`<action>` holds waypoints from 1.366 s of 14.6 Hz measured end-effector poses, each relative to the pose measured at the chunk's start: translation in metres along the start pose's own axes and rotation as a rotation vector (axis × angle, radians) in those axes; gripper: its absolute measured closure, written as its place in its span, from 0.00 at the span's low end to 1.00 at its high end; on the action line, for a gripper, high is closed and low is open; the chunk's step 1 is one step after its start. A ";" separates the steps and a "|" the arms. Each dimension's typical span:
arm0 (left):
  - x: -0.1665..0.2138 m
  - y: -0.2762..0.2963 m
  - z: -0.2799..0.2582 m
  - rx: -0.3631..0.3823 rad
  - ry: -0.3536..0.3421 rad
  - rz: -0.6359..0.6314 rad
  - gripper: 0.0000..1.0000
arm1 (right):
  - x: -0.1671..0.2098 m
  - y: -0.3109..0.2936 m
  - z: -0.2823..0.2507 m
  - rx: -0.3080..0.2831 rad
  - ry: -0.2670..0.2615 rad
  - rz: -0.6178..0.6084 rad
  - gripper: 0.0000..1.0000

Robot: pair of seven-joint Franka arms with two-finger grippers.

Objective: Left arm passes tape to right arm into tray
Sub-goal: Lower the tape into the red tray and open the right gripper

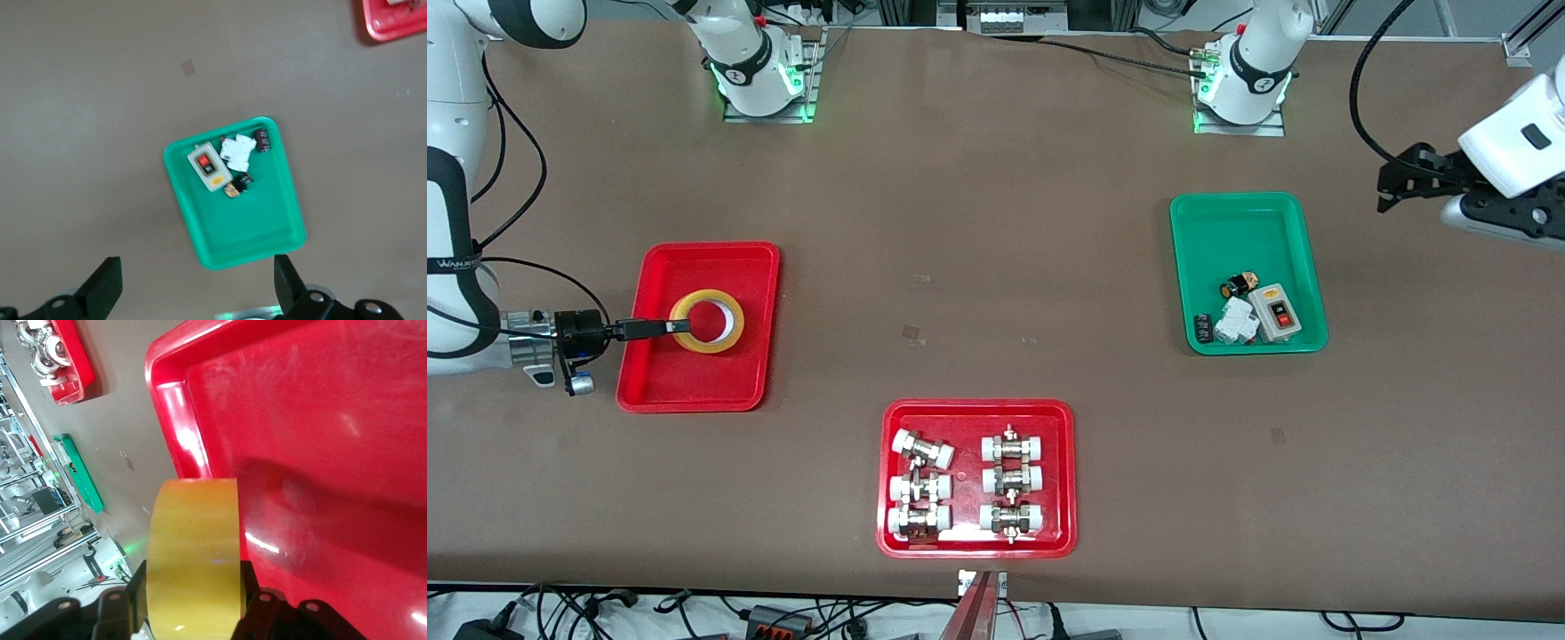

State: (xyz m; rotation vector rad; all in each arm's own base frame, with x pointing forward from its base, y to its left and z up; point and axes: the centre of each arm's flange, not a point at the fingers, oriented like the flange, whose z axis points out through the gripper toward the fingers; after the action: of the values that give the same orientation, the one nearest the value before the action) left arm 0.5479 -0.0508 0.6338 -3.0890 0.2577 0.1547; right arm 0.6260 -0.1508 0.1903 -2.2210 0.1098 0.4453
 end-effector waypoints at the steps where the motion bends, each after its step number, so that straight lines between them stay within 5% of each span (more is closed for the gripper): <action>1: -0.007 0.007 -0.001 -0.010 -0.001 -0.027 0.00 | 0.001 0.001 0.000 -0.005 0.009 -0.012 0.26; 4: -0.017 0.007 0.000 -0.042 -0.002 -0.066 0.00 | 0.004 0.004 0.003 -0.007 0.013 -0.031 0.16; 6: -0.015 -0.008 0.001 -0.051 0.014 -0.096 0.00 | 0.004 0.006 0.005 -0.006 0.010 -0.037 0.00; 8: -0.012 -0.023 0.000 -0.098 0.049 -0.130 0.00 | 0.004 0.006 0.006 -0.030 0.000 -0.046 0.00; 10: -0.013 -0.033 -0.001 -0.125 0.057 -0.154 0.00 | 0.009 0.004 0.006 -0.150 -0.015 -0.077 0.00; 15: -0.022 -0.036 -0.004 -0.046 0.018 -0.160 0.00 | 0.018 -0.075 -0.008 -0.512 -0.042 -0.211 0.00; 18: -0.022 -0.033 -0.008 -0.042 0.022 -0.155 0.00 | 0.007 -0.139 -0.034 -0.692 -0.008 -0.225 0.00; 20: -0.022 -0.031 -0.009 -0.041 0.023 -0.152 0.00 | -0.006 -0.183 -0.049 -0.757 0.058 -0.190 0.00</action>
State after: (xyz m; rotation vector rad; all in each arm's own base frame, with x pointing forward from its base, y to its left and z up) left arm 0.5322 -0.0166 0.6456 -3.1369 0.0195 0.1202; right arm 0.6761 -0.0726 0.3553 -2.9495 -0.2853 0.3486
